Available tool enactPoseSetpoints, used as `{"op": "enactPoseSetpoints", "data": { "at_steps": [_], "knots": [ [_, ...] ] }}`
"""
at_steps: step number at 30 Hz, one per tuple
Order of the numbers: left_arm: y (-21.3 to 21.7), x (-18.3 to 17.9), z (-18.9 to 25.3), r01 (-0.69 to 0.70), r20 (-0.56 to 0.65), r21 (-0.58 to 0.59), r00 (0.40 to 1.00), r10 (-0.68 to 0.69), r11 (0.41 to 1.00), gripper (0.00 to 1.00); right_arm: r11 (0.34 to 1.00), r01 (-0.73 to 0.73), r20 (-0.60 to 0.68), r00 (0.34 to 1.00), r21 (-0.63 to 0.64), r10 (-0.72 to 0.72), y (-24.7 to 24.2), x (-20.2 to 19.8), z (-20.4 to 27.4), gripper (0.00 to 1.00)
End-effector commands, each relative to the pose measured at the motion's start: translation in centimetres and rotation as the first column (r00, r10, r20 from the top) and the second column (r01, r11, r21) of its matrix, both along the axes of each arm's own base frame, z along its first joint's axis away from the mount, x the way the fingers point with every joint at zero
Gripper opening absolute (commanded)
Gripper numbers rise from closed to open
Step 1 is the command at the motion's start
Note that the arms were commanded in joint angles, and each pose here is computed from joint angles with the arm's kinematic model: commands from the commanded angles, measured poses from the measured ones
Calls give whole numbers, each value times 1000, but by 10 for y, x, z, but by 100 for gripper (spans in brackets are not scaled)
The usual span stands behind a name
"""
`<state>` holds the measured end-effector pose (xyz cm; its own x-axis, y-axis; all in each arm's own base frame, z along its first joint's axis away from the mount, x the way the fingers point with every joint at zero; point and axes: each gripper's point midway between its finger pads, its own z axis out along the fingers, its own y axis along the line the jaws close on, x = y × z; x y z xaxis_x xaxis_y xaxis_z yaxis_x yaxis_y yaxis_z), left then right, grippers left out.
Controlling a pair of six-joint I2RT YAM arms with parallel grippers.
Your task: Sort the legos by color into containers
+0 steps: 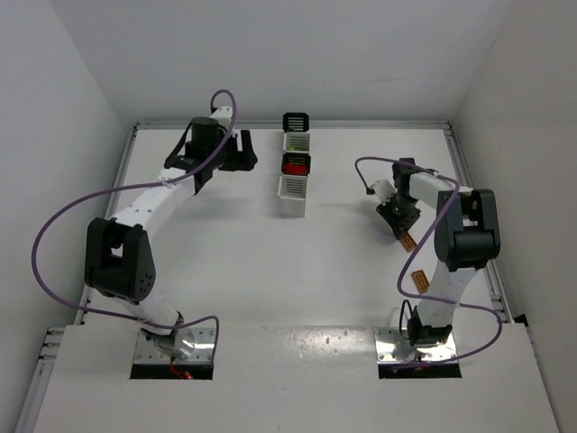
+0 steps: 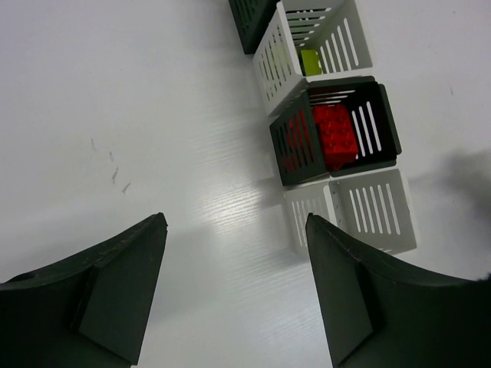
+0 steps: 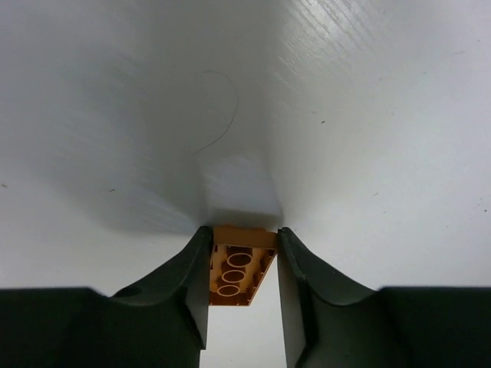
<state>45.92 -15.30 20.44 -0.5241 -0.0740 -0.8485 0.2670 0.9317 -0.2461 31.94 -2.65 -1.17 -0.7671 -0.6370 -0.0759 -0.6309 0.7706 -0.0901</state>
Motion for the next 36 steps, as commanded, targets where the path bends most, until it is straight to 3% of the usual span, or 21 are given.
{"op": "enactPoseSetpoints", "data": {
  "at_steps": [1,10,13,21,24,28,31,36],
  "knots": [
    [16,3,19,-34,66,0,997,34,999,79,1000,-1,29,1000,-13,1,1,4,12,22],
    [10,9,33,-2,106,-14,994,4,1000,79,1000,0,121,993,3,-1,9,7,32,5],
    [10,10,38,6,123,3,992,-7,1000,79,998,-15,143,990,62,6,20,9,41,0],
    [15,2,43,-18,129,-10,991,19,1000,79,962,-91,317,948,258,5,90,76,114,0],
    [17,0,44,-37,124,-25,991,40,999,79,914,-129,388,921,383,-33,131,103,156,0],
    [19,-4,51,-51,132,-31,990,55,998,79,798,-252,488,871,547,-60,196,126,202,0],
    [21,-6,53,-65,128,-37,989,70,997,79,724,-334,509,861,604,-28,240,126,207,0],
    [29,-4,56,-75,108,-87,991,84,993,85,654,-437,547,836,617,43,292,124,196,0]
  ]
}}
